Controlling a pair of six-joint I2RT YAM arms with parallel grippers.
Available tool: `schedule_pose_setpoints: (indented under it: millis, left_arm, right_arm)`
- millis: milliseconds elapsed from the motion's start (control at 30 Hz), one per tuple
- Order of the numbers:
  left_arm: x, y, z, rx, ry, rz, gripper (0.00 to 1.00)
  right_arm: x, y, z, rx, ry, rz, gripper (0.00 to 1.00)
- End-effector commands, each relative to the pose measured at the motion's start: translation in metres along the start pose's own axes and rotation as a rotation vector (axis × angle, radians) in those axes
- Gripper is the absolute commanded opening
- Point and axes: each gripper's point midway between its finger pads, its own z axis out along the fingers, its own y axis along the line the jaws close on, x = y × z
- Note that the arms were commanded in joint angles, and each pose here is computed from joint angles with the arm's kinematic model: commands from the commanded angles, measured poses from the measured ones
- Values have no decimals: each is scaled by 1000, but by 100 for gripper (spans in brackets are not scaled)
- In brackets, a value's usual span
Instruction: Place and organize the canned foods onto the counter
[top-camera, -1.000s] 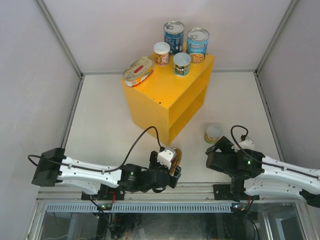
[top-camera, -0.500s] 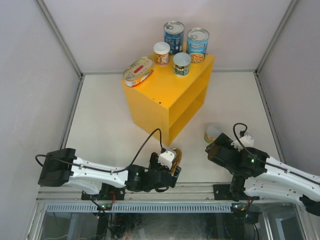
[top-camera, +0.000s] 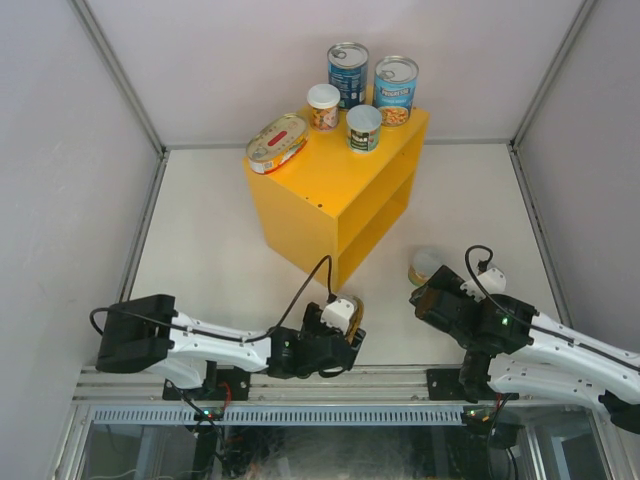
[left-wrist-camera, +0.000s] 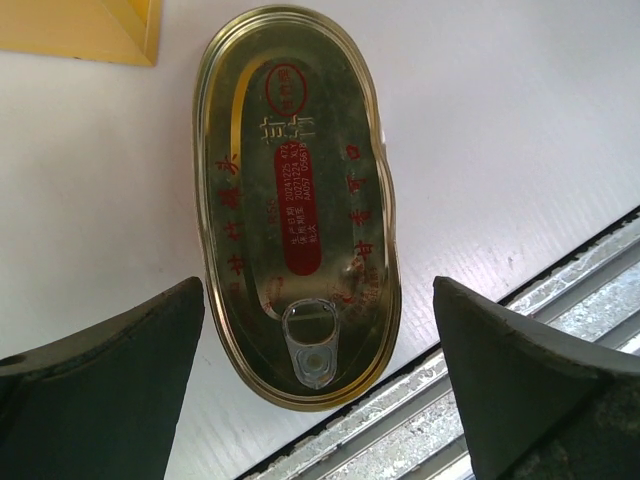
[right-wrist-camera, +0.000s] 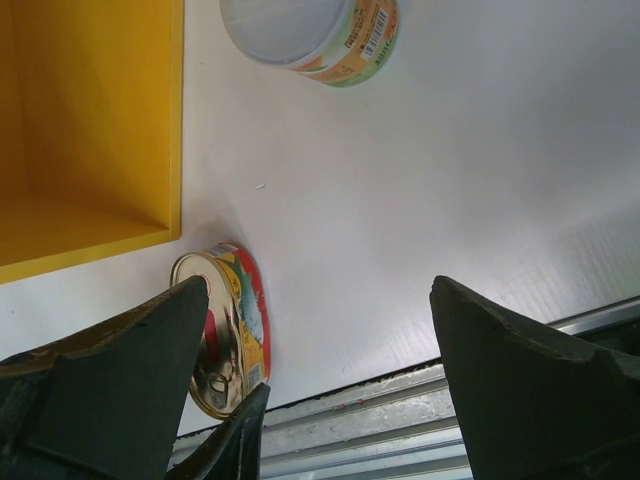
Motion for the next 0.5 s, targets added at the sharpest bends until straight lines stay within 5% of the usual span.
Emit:
schedule_pose_setpoints:
  millis: [0,467]
  left_arm:
    - [-13,-5,5,-7,-50,-32,100]
    - [-1,6,20,-90,-51,-24,99]
  right_arm:
    - [-2,3,2,-13,-10,-3,91]
    - [1,1,6,-3,5,-18,91]
